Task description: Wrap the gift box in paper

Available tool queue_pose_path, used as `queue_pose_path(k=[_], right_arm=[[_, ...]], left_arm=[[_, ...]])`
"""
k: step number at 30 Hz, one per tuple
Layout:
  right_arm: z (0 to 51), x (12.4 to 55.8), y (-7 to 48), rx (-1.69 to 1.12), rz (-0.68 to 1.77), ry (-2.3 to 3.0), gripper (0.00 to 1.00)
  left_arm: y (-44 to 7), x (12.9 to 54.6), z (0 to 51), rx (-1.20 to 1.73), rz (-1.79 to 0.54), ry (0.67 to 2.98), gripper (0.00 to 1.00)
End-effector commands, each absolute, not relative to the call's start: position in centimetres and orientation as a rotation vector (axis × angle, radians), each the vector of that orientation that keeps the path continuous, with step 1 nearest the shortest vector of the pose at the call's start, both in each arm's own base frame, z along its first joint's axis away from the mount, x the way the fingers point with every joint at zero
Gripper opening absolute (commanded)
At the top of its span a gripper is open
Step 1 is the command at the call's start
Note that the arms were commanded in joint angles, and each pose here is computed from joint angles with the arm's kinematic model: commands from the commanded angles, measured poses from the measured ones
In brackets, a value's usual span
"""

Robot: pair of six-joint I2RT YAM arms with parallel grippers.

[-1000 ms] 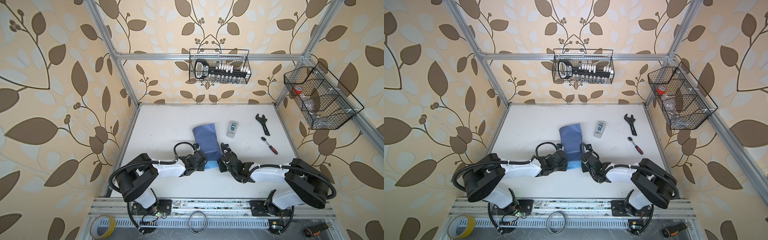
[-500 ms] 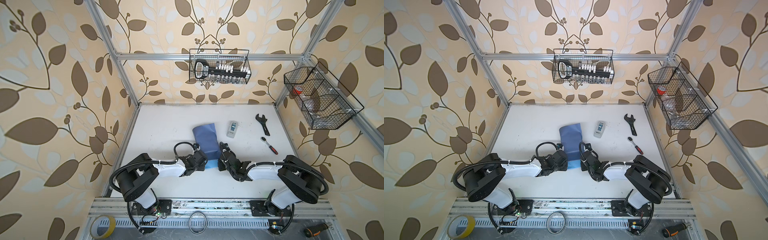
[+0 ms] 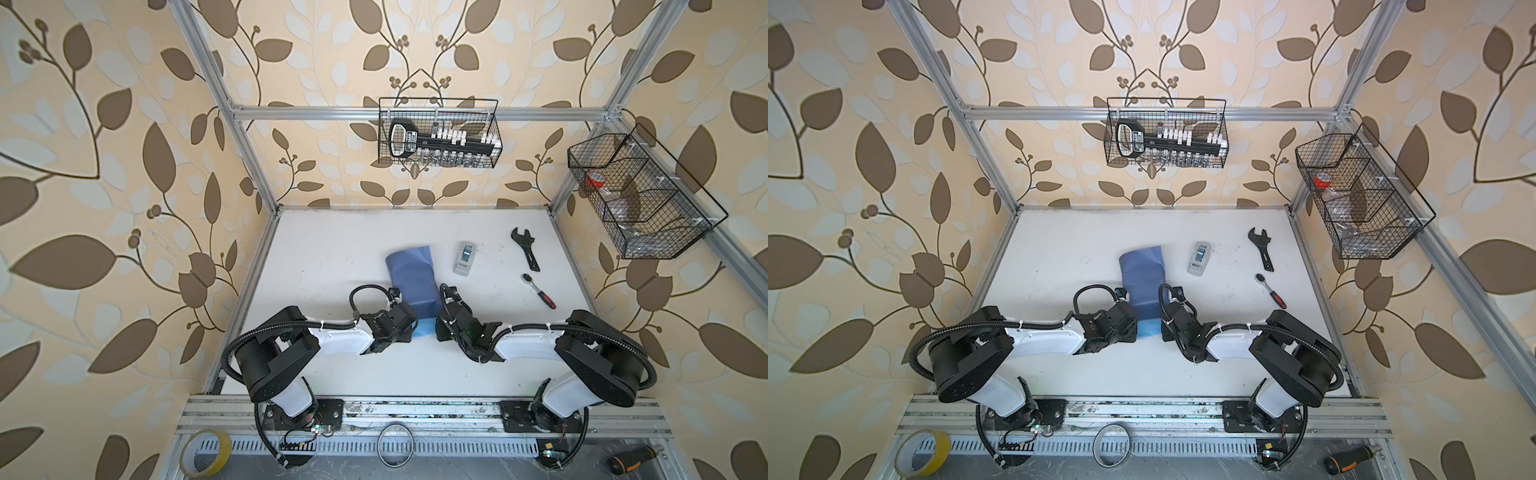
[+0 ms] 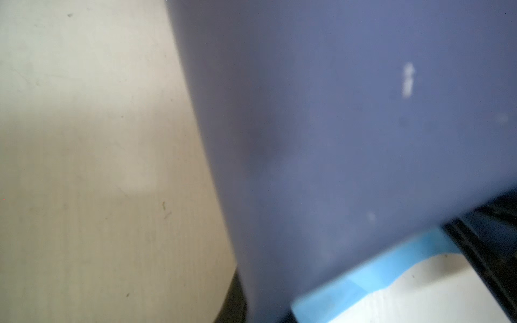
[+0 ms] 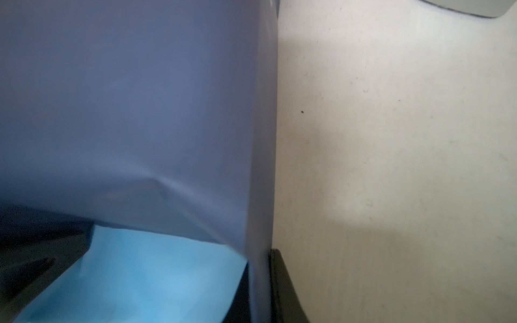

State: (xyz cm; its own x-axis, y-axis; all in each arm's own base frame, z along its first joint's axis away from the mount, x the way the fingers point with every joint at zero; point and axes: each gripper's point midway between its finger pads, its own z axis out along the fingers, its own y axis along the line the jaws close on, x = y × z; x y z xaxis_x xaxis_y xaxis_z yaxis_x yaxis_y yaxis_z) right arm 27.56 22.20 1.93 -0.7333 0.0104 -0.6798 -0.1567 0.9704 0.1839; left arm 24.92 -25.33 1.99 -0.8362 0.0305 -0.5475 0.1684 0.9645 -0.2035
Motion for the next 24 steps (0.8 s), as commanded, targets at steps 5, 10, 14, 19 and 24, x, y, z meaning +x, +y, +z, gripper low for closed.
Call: queue_pose_path(k=[5, 10, 14, 19, 24], right_arm=[[1.9, 27.7, 22.8, -0.095, 0.29, 2.38, 0.09], [2.0, 27.7, 22.4, -0.098, 0.268, 2.379, 0.1], [2.3, 27.7, 21.9, -0.109, 0.244, 2.372, 0.13], [2.7, 27.4, 21.4, -0.12, 0.255, 2.371, 0.22], [3.3, 27.0, 21.5, -0.158, 0.307, 2.378, 0.32]], left_arm=[[-25.3, 24.9, 1.0, 0.168, -0.266, 2.569, 0.0], [-25.0, 24.9, 1.3, 0.167, -0.263, 2.559, 0.0], [-24.6, 24.9, 1.6, 0.171, -0.246, 2.55, 0.0], [-24.6, 25.0, 2.1, 0.177, -0.237, 2.543, 0.13], [-24.8, 24.9, 3.1, 0.19, -0.275, 2.525, 0.34]])
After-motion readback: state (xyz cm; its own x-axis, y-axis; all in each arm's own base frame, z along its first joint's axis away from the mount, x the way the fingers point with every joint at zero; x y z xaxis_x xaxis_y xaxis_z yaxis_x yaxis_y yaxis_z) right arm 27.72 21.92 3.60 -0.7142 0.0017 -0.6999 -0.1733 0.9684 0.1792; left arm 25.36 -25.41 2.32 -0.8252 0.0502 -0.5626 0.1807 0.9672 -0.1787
